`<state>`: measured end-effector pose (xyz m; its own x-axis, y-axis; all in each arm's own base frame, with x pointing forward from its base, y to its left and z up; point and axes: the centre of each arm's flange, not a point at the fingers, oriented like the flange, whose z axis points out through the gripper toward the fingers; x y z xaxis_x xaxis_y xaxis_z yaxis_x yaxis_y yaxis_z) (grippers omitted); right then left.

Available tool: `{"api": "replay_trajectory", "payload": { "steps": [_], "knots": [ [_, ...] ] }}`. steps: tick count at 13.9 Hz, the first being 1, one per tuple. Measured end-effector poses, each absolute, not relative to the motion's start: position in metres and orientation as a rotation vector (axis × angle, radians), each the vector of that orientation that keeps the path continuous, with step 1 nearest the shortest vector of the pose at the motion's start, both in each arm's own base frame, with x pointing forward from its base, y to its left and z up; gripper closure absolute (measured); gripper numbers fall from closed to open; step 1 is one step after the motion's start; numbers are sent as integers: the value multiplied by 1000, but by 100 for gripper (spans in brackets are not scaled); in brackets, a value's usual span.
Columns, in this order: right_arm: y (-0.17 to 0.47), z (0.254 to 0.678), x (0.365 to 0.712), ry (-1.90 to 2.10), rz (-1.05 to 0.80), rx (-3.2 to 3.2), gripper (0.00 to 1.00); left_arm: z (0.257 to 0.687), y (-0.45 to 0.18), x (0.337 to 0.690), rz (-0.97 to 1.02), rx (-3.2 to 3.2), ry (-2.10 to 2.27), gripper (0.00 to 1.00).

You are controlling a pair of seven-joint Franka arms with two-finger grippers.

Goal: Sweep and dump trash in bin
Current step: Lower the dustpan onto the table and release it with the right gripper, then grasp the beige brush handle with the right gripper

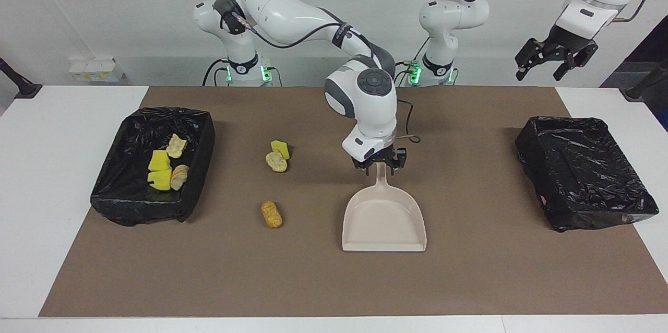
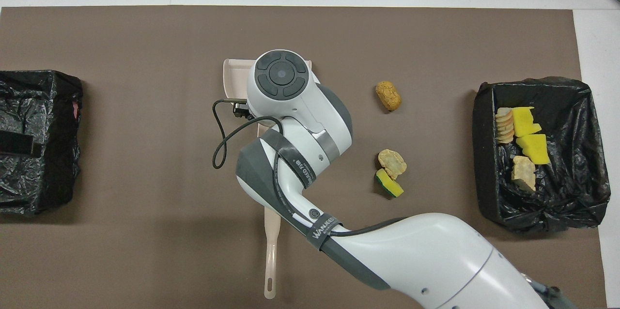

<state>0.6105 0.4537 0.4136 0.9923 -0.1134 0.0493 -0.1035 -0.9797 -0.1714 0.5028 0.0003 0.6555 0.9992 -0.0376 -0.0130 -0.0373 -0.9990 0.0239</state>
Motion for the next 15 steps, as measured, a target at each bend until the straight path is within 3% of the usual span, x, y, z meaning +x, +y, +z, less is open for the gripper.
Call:
{"api": "replay_trajectory", "payload": {
  "steps": [1,4,6,15],
  "knots": [
    [448,436,608,167,-107,-2960,10,655,0,503,-21,3117,-58,0],
    [425,492,586,201,-69,-2948,7,655,0,503,-21,3117,-58,0],
    [416,505,555,184,-18,-2995,7,655,0,503,-21,3117,-58,0],
    [398,450,430,132,184,-3149,7,655,0,503,-24,3117,-58,0]
  ]
}}
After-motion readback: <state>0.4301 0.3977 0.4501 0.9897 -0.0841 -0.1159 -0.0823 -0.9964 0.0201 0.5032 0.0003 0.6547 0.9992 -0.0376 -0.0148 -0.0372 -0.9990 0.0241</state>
